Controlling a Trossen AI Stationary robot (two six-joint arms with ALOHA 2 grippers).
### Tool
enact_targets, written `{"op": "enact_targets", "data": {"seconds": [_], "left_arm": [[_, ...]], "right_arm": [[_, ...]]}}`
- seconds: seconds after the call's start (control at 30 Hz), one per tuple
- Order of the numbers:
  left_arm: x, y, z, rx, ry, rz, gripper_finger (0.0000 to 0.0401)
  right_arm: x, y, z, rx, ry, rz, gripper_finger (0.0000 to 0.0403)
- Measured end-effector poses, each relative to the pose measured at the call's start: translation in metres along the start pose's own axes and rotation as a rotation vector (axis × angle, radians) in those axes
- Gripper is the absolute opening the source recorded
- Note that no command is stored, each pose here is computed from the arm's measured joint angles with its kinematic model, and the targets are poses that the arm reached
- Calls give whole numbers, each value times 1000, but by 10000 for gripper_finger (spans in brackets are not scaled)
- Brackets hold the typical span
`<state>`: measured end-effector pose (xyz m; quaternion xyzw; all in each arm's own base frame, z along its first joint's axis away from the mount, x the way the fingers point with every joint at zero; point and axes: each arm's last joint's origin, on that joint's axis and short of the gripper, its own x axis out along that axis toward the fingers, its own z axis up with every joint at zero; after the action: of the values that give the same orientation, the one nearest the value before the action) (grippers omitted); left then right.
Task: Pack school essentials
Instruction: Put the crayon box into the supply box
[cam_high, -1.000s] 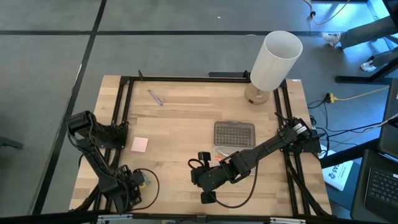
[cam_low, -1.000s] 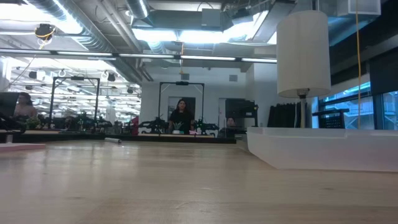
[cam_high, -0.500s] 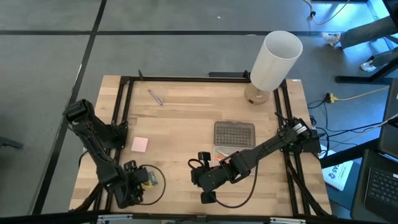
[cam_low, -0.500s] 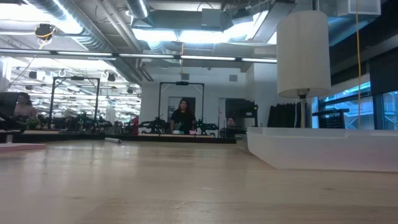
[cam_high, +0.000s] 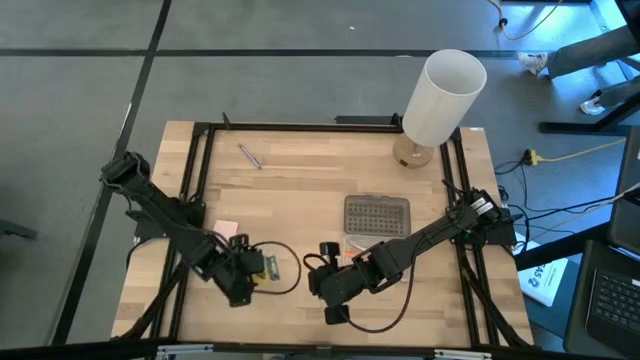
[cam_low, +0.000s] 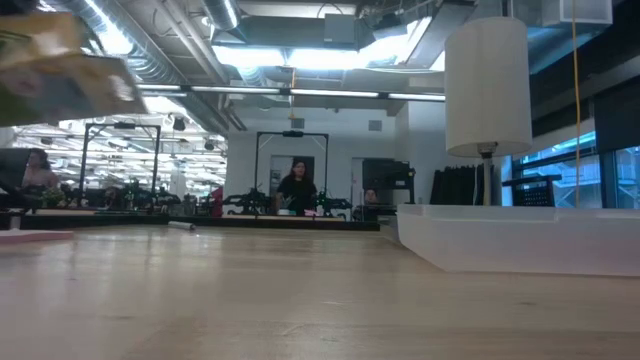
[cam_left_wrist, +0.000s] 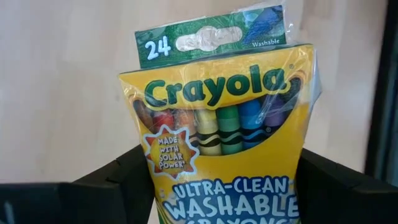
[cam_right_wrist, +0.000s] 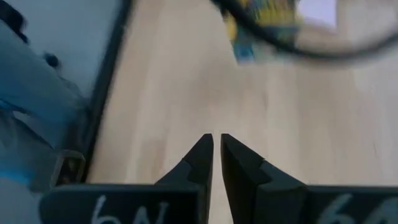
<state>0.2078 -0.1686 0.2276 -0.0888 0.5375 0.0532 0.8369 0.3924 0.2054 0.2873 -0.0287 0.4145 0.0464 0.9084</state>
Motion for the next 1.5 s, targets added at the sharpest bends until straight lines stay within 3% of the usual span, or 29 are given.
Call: {"op": "enact_targets", "data": {"seconds": [0.2, 0.33, 0.63, 0.83, 1.07, 1.23, 1.33, 1.5], "left_arm": [[0, 10, 9, 35, -1, 20, 278], [2, 15, 12, 58, 4, 39, 278], [7, 33, 28, 103, -3, 82, 279], [10, 46, 39, 122, -6, 106, 279], [13, 60, 49, 112, -9, 130, 279], [15, 72, 56, 91, -10, 151, 279], [16, 78, 60, 76, -12, 161, 279], [17, 85, 64, 65, -11, 173, 279]], "right_arm": [[-25, -14, -15, 196, 184, -119, 35], [-44, -24, -25, 254, 270, -234, 35], [-69, -44, -47, 328, 361, -349, 35], [-85, -65, -89, 492, 392, -464, 35], [-103, -96, -154, 886, 427, -554, 35], [-95, -111, -197, 1105, 583, -574, 35], [-83, -118, -215, 1165, 661, -568, 35], [-69, -127, -228, 1216, 651, -558, 35]]}}
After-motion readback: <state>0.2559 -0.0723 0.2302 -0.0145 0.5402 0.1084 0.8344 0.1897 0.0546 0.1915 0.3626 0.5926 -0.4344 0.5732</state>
